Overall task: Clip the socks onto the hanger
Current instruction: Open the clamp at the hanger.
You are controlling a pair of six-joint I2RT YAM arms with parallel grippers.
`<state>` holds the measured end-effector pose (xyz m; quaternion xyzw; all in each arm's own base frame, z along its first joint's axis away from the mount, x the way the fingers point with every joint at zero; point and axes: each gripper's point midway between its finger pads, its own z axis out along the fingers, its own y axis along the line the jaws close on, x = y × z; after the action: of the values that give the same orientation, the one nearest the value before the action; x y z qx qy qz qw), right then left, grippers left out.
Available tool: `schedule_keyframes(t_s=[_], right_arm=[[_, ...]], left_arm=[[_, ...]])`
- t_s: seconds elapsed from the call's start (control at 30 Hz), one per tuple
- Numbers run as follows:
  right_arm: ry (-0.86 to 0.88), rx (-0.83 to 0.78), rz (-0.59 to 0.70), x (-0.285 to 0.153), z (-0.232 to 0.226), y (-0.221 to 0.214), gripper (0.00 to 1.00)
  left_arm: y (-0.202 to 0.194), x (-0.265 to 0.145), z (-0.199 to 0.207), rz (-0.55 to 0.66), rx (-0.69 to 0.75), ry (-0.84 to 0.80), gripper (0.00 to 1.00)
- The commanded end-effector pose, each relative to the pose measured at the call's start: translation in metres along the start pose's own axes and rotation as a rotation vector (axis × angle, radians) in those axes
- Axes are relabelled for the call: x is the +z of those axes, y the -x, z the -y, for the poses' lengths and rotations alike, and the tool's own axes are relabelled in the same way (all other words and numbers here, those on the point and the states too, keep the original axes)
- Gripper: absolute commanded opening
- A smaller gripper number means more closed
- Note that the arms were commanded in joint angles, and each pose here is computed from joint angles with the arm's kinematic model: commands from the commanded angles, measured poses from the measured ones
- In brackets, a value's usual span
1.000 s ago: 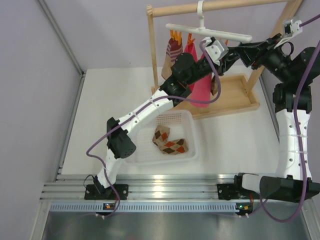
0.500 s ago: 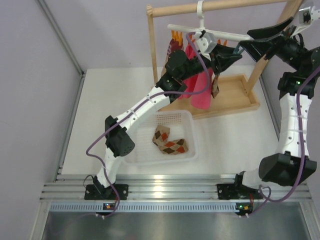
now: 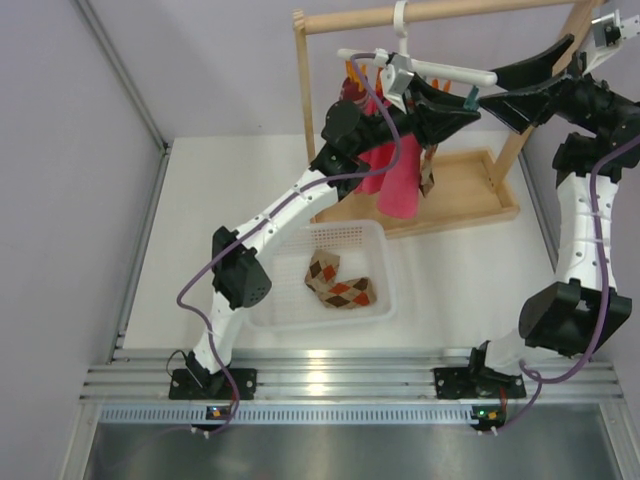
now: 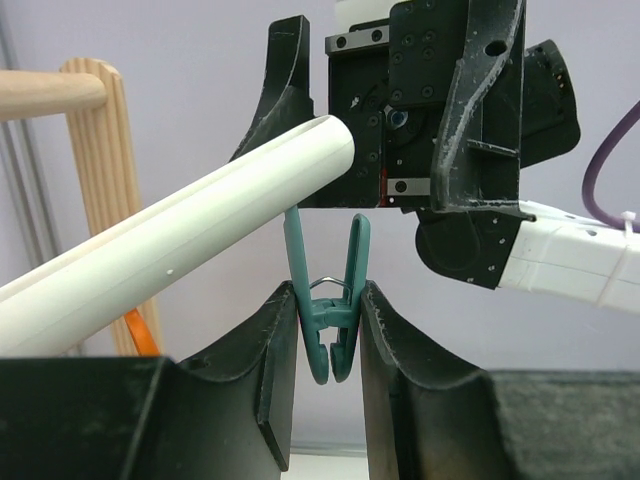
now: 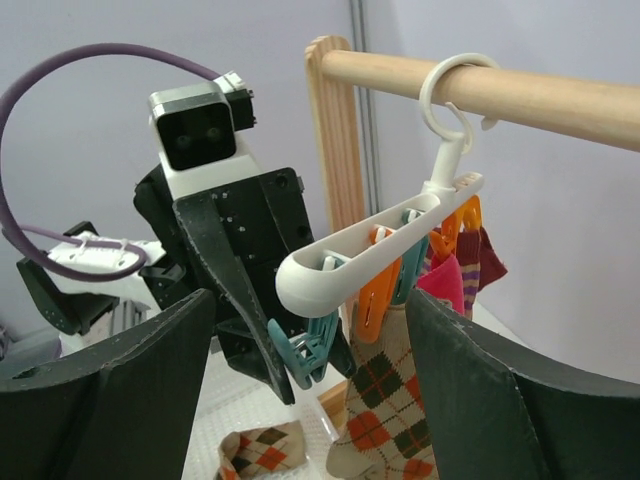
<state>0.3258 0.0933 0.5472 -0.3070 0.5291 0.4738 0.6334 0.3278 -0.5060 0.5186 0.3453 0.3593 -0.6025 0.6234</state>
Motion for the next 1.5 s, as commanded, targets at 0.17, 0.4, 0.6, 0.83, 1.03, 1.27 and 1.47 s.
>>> schedule_keyframes(t_s=[0.17, 0.4, 0.6, 0.83, 1.03, 1.27, 1.47], right_arm=[[0.038, -0.119, -0.018, -0.005, -0.031, -0.002, 0.76], [0.101, -0.149, -0.025, 0.006, -0.038, -0.014, 0.73], [0.132, -0.186, -0.022, 0.012, -0.038, -0.018, 0.68], [0.15, -0.188, -0.015, 0.017, -0.039, -0.022, 0.63], [0.159, -0.177, 0.011, 0.023, -0.039, -0.023, 0.59], [0.152, -0.145, 0.037, 0.026, -0.036, -0.023, 0.52], [0.151, -0.109, 0.056, 0.029, -0.035, -0.018, 0.56]], left_arm=[[0.046, -0.007, 0.016, 0.13, 0.027, -0.116, 0.04], [0.043, -0.01, 0.029, 0.126, 0.023, -0.19, 0.05], [0.038, -0.012, 0.034, 0.111, 0.036, -0.231, 0.05], [0.036, -0.014, 0.039, 0.098, 0.041, -0.263, 0.05], [0.036, -0.014, 0.039, 0.104, 0.033, -0.26, 0.05], [0.031, -0.016, 0.044, 0.091, 0.023, -0.286, 0.05], [0.027, -0.017, 0.044, 0.084, 0.018, -0.291, 0.06]])
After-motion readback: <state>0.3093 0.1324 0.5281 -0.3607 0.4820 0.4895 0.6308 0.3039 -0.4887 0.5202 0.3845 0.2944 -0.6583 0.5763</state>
